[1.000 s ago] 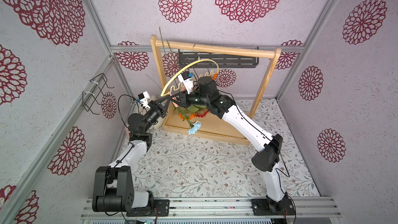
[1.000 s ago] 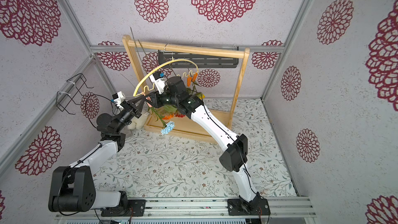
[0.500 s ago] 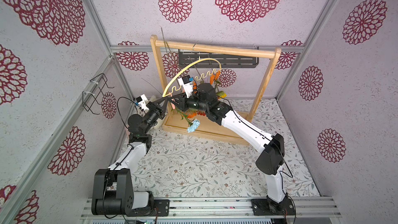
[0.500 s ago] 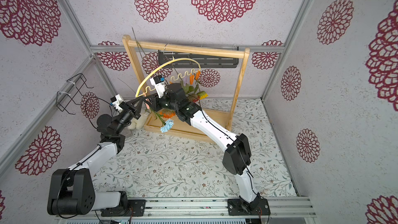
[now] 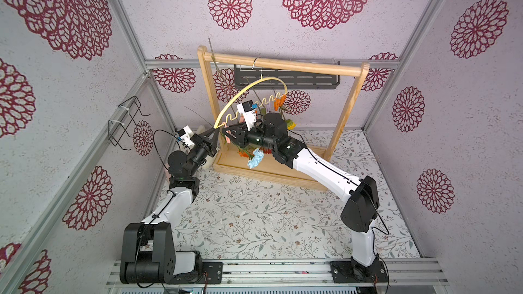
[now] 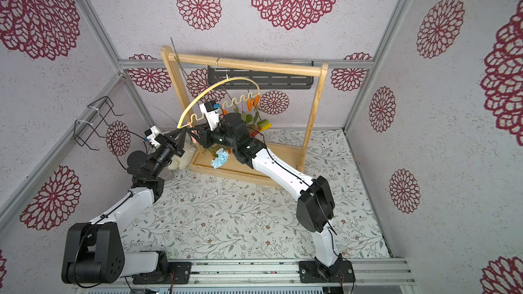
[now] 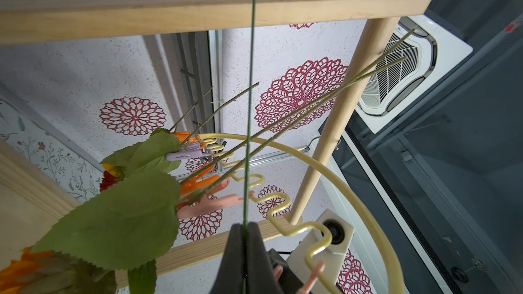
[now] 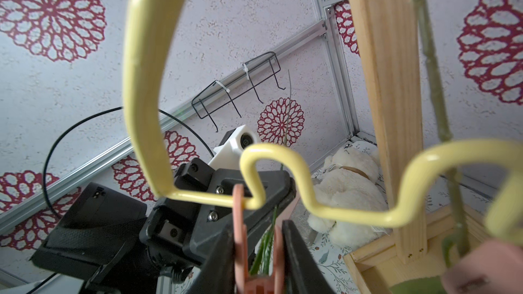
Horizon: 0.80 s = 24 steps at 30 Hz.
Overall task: Dry the flowers on a clothes hanger
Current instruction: Clamp the flower onto the hanger.
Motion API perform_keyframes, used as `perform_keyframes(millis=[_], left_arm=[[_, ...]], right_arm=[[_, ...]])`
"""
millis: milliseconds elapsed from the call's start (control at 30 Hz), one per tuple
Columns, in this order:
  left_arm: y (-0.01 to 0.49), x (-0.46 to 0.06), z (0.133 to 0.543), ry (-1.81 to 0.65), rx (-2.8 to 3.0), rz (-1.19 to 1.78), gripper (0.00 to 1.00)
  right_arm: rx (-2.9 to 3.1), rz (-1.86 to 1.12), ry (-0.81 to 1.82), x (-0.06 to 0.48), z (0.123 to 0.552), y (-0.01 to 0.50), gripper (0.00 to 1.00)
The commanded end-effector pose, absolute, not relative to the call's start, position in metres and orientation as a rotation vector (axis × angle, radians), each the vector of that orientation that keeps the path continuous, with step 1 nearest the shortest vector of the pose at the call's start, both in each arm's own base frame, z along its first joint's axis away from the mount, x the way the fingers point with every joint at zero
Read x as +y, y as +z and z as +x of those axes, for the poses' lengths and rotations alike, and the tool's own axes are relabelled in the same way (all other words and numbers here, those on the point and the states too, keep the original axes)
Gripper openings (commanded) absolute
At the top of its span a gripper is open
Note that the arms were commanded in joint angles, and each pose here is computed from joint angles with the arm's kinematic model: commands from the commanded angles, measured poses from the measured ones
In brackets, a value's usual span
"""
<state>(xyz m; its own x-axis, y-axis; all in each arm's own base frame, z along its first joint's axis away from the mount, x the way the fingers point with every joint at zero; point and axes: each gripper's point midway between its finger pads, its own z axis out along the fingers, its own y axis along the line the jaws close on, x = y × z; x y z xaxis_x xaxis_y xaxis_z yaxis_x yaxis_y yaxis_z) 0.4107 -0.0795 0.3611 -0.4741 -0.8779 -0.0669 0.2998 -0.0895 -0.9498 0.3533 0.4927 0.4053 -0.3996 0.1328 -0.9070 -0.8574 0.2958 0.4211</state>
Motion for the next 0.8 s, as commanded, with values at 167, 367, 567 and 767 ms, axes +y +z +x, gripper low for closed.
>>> perform_keyframes(millis=[167, 367, 567, 767], left_arm=[[0.377, -0.081, 0.404, -1.689, 1.281, -0.61, 0.0], [0.375, -0.084, 0.405, -1.662, 1.312, -0.576, 0.0], [0.367, -0.08, 0.411, -1.612, 1.352, -0.568, 0.12], [0.368, -0.078, 0.413, -1.598, 1.365, -0.545, 0.23]], right_arm=[[1.457, -0.671, 1.303, 0.476, 0.336, 0.458, 0.37], [1.453, -0.674, 1.298, 0.473, 0.335, 0.461, 0.48], [1.462, -0.653, 1.27, 0.461, 0.333, 0.456, 0.53], [1.462, -0.622, 1.272, 0.442, 0.328, 0.442, 0.55]])
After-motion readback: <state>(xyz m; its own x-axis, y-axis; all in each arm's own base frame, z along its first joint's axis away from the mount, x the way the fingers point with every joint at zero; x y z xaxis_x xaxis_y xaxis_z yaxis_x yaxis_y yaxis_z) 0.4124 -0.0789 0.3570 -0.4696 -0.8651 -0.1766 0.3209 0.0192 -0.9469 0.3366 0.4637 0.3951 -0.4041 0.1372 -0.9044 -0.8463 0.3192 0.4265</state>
